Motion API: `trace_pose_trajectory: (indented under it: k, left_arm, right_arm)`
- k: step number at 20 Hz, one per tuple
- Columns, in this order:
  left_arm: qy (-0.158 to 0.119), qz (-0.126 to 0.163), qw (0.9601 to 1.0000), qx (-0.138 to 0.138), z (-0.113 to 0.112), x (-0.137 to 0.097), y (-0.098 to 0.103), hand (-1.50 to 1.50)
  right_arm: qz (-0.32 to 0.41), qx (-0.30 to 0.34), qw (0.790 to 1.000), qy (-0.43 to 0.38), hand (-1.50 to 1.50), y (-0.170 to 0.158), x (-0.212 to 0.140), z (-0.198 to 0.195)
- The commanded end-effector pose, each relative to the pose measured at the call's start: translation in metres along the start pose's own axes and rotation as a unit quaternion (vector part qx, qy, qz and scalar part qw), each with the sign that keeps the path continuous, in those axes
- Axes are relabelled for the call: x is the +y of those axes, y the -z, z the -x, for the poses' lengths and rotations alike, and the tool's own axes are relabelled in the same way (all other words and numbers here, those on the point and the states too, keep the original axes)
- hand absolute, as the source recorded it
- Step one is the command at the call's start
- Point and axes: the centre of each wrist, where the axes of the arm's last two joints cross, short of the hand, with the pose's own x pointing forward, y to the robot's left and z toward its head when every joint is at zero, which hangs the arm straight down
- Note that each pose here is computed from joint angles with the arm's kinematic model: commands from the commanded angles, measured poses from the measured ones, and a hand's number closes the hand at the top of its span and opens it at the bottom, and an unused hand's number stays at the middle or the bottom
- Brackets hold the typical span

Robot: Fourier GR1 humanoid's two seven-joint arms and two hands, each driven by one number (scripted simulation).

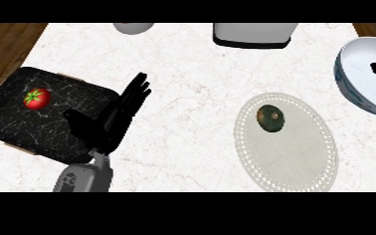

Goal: Pick the pear from the placemat and place it in the bowl

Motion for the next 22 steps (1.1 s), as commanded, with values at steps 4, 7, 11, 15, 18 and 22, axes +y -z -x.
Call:
trace_pose_trajectory:
  k: [4,7,11,15,18,22]
  left_arm:
    - [0.004,0.001,1.0000,0.002,-0.010,0.005,0.007,0.00]
    - [-0.004,-0.008,1.0000,-0.002,0.004,0.001,-0.003,0.00]
    - [-0.006,-0.013,0.9999,0.002,-0.003,0.005,-0.002,0.00]
    - [-0.008,-0.028,0.9995,0.011,0.001,0.014,-0.012,0.00]
    - [-0.009,-0.048,0.9987,0.013,0.004,0.009,-0.012,0.00]
    - [-0.002,-0.045,0.9988,0.016,-0.007,0.001,-0.019,0.00]
  right_arm:
    - [-0.016,-0.004,0.995,0.095,-1.50,0.002,0.018,0.016]
    - [-0.005,-0.004,0.986,0.166,-1.50,0.002,0.021,0.020]
    - [0.099,-0.032,0.930,0.352,-1.50,0.011,0.000,0.008]
    - [0.142,-0.080,0.886,0.434,-1.50,-0.004,0.014,0.045]
    - [0.159,-0.129,0.856,0.474,-1.50,-0.019,0.017,0.078]
    - [0.158,-0.153,0.827,0.517,-1.50,-0.034,0.013,0.107]
